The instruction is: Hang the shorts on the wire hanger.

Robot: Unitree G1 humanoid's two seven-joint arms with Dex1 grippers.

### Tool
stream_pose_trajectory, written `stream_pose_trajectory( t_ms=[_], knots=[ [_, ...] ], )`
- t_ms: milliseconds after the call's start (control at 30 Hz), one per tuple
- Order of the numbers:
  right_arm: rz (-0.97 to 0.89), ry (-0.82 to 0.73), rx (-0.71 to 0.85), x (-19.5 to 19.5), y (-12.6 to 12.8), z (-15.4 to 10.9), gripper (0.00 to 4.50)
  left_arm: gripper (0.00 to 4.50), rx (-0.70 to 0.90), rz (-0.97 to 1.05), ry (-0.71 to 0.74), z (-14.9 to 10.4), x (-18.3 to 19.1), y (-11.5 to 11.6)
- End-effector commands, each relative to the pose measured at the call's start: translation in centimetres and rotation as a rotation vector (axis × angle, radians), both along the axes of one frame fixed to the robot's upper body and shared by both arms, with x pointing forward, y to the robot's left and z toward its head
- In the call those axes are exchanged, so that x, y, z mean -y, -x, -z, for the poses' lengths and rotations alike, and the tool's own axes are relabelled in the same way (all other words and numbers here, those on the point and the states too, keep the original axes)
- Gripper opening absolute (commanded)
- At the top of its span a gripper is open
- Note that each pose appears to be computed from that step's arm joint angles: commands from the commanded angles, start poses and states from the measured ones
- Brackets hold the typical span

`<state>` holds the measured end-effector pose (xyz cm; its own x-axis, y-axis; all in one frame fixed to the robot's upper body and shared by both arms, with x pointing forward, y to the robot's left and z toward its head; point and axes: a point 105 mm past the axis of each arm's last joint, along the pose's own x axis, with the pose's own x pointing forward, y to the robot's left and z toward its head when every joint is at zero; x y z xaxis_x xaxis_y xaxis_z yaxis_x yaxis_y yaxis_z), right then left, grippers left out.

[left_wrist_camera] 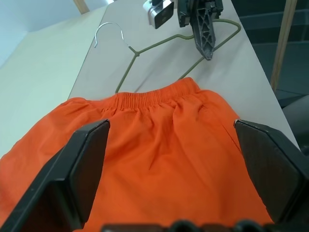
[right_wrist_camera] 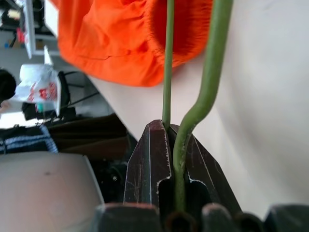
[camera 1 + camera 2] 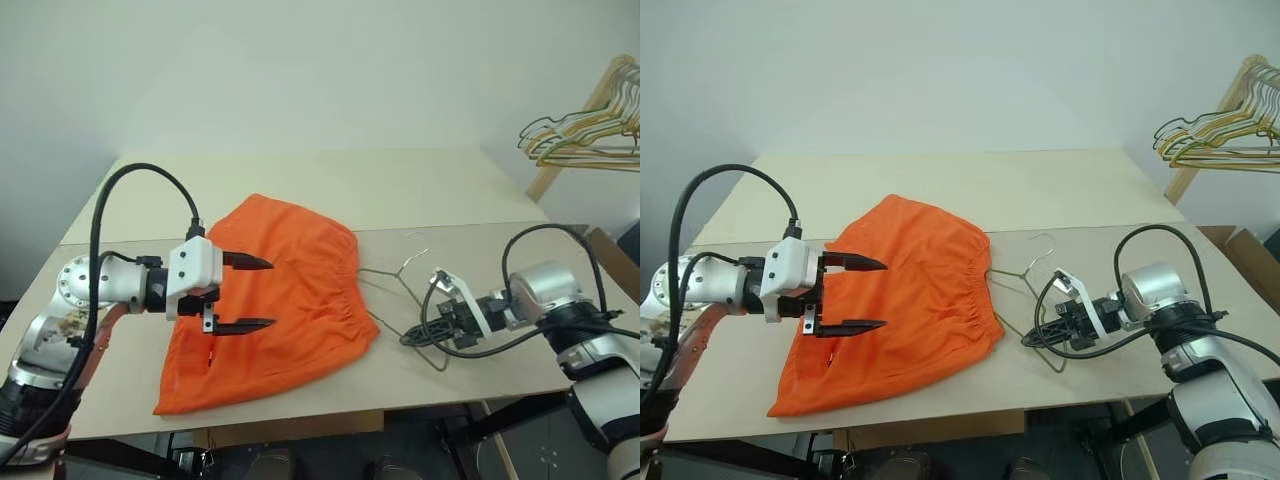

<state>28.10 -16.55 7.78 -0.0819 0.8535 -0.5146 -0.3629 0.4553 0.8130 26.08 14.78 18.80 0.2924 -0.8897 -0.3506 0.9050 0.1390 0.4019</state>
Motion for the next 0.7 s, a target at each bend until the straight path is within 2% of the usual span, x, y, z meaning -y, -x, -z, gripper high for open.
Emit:
stream_pose_trajectory(
  t_ms=[33, 133, 267, 333, 467, 533, 633, 700],
  knots=[
    [0.07, -0.02, 0.03, -0.5, -1.8, -0.3, 0.0, 4.47, 0.059, -0.003, -0.006, -1.1, -0.1, 0.1],
    [0.196, -0.041, 0.024, -0.8, -3.9, -0.5, 0.0, 4.47, 0.062, -0.001, -0.008, -1.1, 0.0, 0.0],
    [0.159, -0.106, 0.04, -1.4, -3.6, -1.2, 0.0, 4.47, 0.066, 0.003, -0.009, -1.2, 0.0, 0.0],
    [0.202, -0.124, 0.04, -1.4, -3.9, -1.0, 0.0, 4.47, 0.068, 0.002, -0.01, -1.2, 0.0, -0.1],
    [0.075, -0.191, 0.029, -2.2, -2.1, -2.0, 0.0, 4.47, 0.074, 0.002, -0.013, -1.3, -0.1, -0.1],
    [0.032, -0.167, 0.016, -2.1, -1.4, -1.5, 0.0, 4.47, 0.076, 0.002, -0.013, -1.3, -0.1, -0.2],
    [0.034, -0.081, 0.013, -1.5, -1.8, -0.2, 0.0, 4.47, 0.081, 0.002, -0.017, -1.3, -0.1, -0.2],
    [-0.015, -0.071, 0.019, -1.5, -1.3, -0.4, 0.0, 4.47, 0.086, 0.002, -0.02, -1.3, -0.2, -0.2]
  ],
)
